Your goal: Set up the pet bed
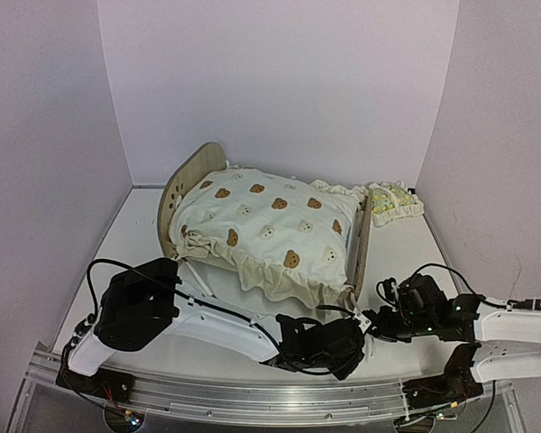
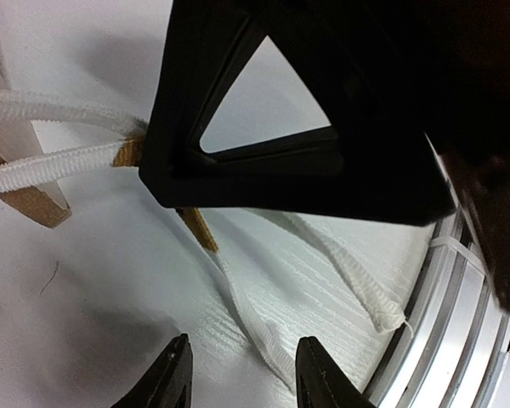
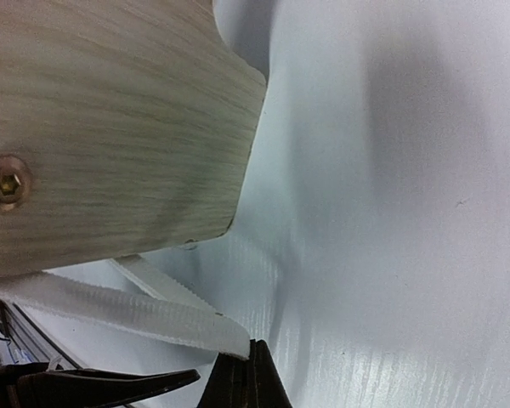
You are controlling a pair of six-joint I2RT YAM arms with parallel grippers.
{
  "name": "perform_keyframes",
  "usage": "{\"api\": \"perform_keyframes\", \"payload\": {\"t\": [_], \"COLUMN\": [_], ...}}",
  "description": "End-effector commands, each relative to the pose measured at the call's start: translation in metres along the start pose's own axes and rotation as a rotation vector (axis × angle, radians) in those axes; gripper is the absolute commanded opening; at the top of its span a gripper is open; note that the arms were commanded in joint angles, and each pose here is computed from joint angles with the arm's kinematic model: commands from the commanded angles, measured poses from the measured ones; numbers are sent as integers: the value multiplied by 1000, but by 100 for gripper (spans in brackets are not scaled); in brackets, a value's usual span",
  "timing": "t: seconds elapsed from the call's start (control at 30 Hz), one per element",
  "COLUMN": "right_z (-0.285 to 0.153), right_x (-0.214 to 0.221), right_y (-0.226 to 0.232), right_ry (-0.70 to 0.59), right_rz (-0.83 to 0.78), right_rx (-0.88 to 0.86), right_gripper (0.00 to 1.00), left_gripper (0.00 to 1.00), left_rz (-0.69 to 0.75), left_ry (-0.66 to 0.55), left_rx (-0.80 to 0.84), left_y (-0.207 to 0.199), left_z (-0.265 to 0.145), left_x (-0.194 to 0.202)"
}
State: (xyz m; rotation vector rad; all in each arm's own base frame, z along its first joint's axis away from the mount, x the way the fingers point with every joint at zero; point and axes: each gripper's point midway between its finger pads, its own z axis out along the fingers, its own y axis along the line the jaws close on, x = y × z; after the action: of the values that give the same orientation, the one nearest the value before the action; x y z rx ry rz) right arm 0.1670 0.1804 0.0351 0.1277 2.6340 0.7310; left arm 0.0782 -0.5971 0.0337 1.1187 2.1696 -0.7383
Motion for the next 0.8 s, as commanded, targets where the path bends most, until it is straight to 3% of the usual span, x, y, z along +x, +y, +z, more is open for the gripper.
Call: {"api": "perform_keyframes", "payload": {"t": [0.0, 0.17, 0.37, 0.57, 0.77], "right_z": [-10, -10, -14, -16, -17], "right_x": [-18, -17, -20, -22, -23], "right_y": [28, 27, 33, 36, 37], "right_ry": [-59, -62, -65, -70, -72], "right_rz": [-6, -4, -4, -9, -9], "right_rx": [-95, -93, -112, -116, -119], "right_gripper": [0, 0, 0, 0, 0], "left_gripper": [42, 43, 29, 34, 33], "left_rz": [15, 22, 22, 20, 39], "left_ry": [23, 40, 63, 74, 90], "left_rx": [28, -5, -23, -40, -70], "left_y": [-17, -14, -11, -9, -10], "left_z": [11, 16, 20, 14, 14], "left_x": [9, 16, 27, 35, 43]}}
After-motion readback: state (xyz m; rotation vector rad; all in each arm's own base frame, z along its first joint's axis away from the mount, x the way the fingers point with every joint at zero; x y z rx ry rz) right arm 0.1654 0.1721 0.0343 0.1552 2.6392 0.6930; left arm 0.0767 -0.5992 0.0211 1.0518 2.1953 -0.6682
